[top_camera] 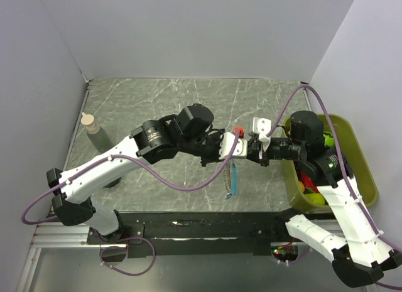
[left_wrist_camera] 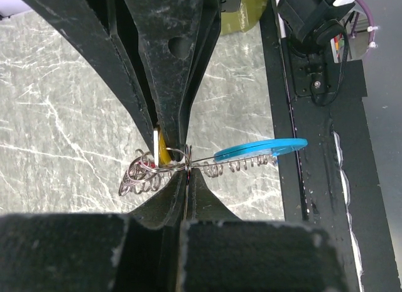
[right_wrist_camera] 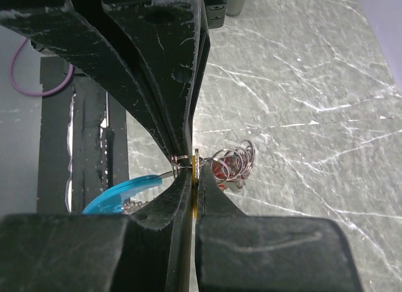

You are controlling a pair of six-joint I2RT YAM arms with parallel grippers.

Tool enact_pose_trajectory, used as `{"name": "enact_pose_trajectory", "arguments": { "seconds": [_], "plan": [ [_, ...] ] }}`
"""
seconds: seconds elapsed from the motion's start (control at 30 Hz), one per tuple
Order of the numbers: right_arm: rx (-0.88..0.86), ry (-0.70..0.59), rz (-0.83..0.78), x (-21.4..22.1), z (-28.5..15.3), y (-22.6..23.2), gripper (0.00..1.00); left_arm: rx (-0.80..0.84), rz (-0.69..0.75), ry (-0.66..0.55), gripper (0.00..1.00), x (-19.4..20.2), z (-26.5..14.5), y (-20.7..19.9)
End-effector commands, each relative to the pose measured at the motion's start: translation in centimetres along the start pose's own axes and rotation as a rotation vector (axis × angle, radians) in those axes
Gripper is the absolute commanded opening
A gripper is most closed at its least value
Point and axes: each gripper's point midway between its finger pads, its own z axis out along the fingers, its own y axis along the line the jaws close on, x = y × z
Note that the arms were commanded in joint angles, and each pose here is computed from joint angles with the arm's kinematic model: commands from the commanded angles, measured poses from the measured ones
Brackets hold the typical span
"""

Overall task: Remove the keys from the keyring
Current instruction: Remove the key from the keyring.

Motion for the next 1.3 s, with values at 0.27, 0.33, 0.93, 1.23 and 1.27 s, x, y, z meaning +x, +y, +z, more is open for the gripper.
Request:
{"name": "enact_pose_trajectory", "arguments": {
  "seconds": [0.27,0.33,0.93,1.23,1.27],
  "plan": [
    [0.082,-0.012,-0.051,-0.1,-0.6,-1.4,0.00,-0.030,0.000,-0.121,0.01,-2.6,-3.4,0.6],
    [0.081,-0.004,-0.040,0.4,-0.4,-1.5,0.00,-0.026,-0.004,-0.135,0.01,-2.7,-3.9,0.6],
    [0.057,0.003,-0.003,1.2,0.5,-1.8,0.00,0.000,-0.025,-0.190,0.01,-3.2,-5.3,0.7],
    [0.078,-0.019,-0.052,-1.2,-0.7,-1.9,0.00,-0.009,-0.031,-0.183,0.29,-3.0,-5.3,0.9],
    [0.076,-0.021,-0.052,-1.4,-0.8,-1.9,0.00,-0.008,-0.031,-0.184,0.31,-3.0,-5.3,0.9]
  ]
}}
